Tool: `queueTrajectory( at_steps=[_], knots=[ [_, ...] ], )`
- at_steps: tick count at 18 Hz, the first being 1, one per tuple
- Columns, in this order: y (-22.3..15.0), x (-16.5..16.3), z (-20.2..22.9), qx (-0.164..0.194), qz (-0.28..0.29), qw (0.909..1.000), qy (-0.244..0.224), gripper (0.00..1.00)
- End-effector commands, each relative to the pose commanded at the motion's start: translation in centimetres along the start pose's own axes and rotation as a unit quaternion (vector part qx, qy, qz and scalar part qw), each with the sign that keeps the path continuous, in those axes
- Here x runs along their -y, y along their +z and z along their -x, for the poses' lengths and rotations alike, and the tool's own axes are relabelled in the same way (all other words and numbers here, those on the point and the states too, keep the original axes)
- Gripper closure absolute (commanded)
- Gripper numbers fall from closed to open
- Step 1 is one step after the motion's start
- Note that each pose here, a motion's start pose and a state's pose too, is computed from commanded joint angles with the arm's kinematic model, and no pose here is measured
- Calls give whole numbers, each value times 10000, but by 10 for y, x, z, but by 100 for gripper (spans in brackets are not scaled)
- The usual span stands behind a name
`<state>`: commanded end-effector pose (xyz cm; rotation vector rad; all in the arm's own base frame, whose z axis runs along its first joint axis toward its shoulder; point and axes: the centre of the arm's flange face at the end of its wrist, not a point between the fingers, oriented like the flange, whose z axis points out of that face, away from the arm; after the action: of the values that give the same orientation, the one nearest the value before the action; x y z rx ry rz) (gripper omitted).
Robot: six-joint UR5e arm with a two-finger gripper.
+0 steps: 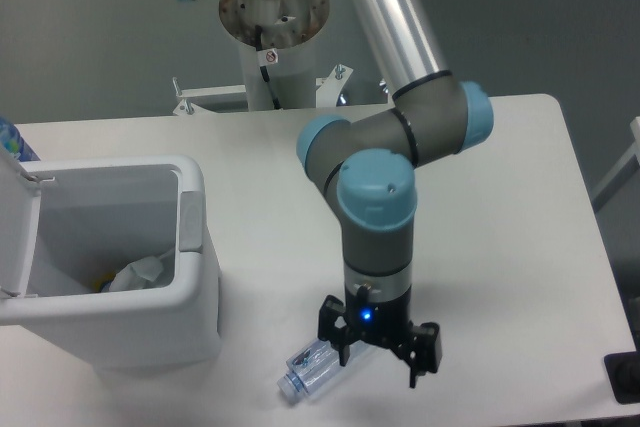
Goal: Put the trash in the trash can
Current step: 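Lower the gripper around the bottle and close on it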
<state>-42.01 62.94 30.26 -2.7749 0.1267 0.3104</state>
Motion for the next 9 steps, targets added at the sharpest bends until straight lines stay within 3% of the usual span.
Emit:
queueTrajectory(
  at_steps=[9],
  knots=[
    [50,19,-44,-317,114,9991,262,0]
  ],
)
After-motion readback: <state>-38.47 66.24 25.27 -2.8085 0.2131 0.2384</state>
